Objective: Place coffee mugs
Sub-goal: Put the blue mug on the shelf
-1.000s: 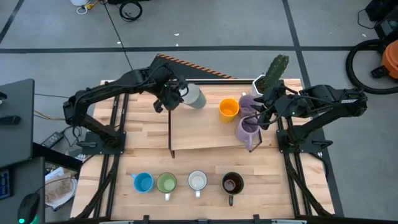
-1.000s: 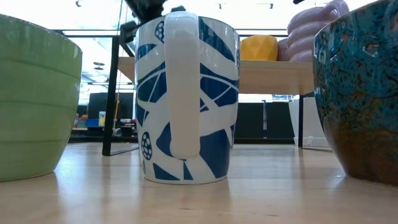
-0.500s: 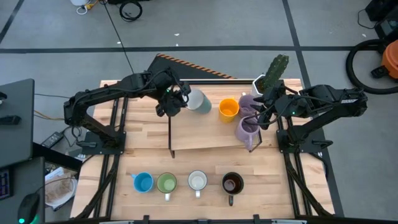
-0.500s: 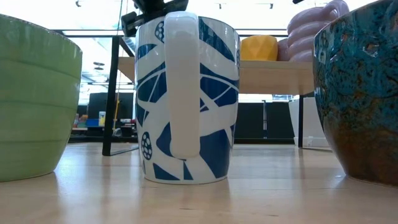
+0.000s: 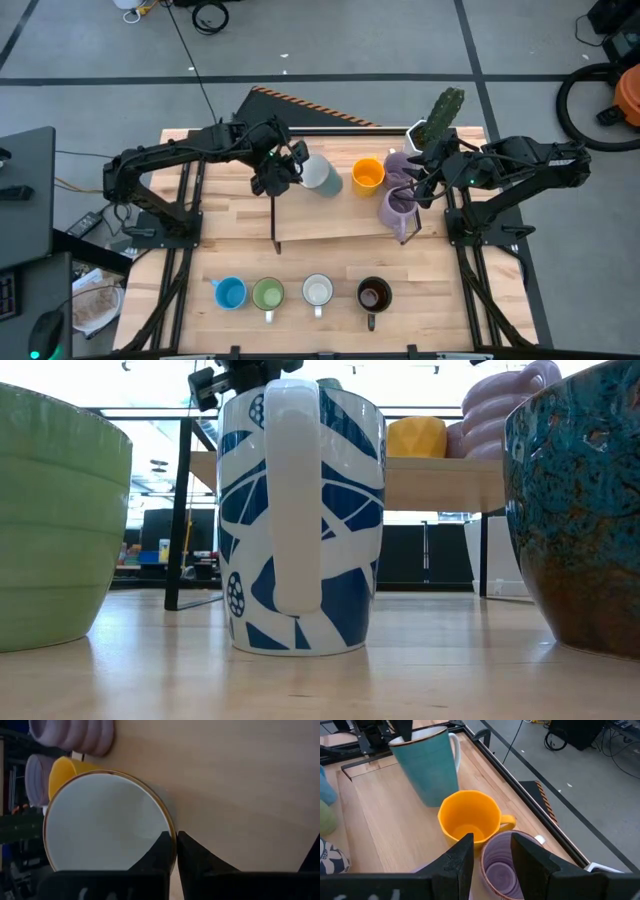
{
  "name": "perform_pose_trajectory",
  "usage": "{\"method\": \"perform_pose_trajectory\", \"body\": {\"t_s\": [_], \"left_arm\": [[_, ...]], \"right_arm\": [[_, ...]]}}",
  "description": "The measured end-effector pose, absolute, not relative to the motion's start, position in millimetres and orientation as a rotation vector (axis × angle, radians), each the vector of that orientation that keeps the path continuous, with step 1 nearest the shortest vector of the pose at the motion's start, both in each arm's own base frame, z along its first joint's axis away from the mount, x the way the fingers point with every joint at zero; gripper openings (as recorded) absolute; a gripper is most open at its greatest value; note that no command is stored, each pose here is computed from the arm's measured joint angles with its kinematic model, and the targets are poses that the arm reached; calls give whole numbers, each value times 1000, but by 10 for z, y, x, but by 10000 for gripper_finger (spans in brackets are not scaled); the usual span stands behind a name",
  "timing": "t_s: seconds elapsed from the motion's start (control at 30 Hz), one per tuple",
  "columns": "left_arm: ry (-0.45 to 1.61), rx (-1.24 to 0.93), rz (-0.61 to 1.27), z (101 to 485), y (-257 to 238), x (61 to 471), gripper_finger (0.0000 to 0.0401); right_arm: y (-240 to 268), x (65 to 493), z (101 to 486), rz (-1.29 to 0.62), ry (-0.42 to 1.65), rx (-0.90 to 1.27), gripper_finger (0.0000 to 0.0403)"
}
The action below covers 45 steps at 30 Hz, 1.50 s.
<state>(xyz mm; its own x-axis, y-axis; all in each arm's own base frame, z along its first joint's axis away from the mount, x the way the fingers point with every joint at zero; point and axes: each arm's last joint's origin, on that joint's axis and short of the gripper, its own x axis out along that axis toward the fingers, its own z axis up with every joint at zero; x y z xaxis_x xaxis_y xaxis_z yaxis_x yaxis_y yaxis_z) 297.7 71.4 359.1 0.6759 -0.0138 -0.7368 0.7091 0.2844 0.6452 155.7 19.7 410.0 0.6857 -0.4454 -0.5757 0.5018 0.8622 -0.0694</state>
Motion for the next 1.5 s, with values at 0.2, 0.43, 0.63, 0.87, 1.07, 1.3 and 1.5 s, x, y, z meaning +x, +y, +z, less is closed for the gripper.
{"method": "perform_pose_trajectory", "body": {"t_s": [0.2, 0.43, 0.63, 0.87, 1.07, 1.3, 1.5], "left_arm": [[690, 1207, -554, 3592, 656, 2991, 30], [687, 1214, -560, 3588, 646, 2998, 26], [672, 1221, -569, 3589, 613, 3015, 27], [666, 1230, -591, 3483, 592, 3157, 27], [651, 1267, -582, 3473, 605, 3202, 27], [673, 1281, -559, 3472, 622, 3203, 27], [671, 1280, -559, 3473, 620, 3204, 27]], "right_arm": [[198, 1562, 4104, -527, 615, 91, 135], [201, 1574, 4118, -521, 599, 92, 135], [201, 1574, 4118, -521, 599, 92, 135], [201, 1574, 4117, -521, 599, 92, 135], [200, 1572, 4118, -521, 599, 91, 135], [200, 1573, 4118, -519, 601, 85, 135], [201, 1573, 4119, -519, 601, 85, 135]]}}
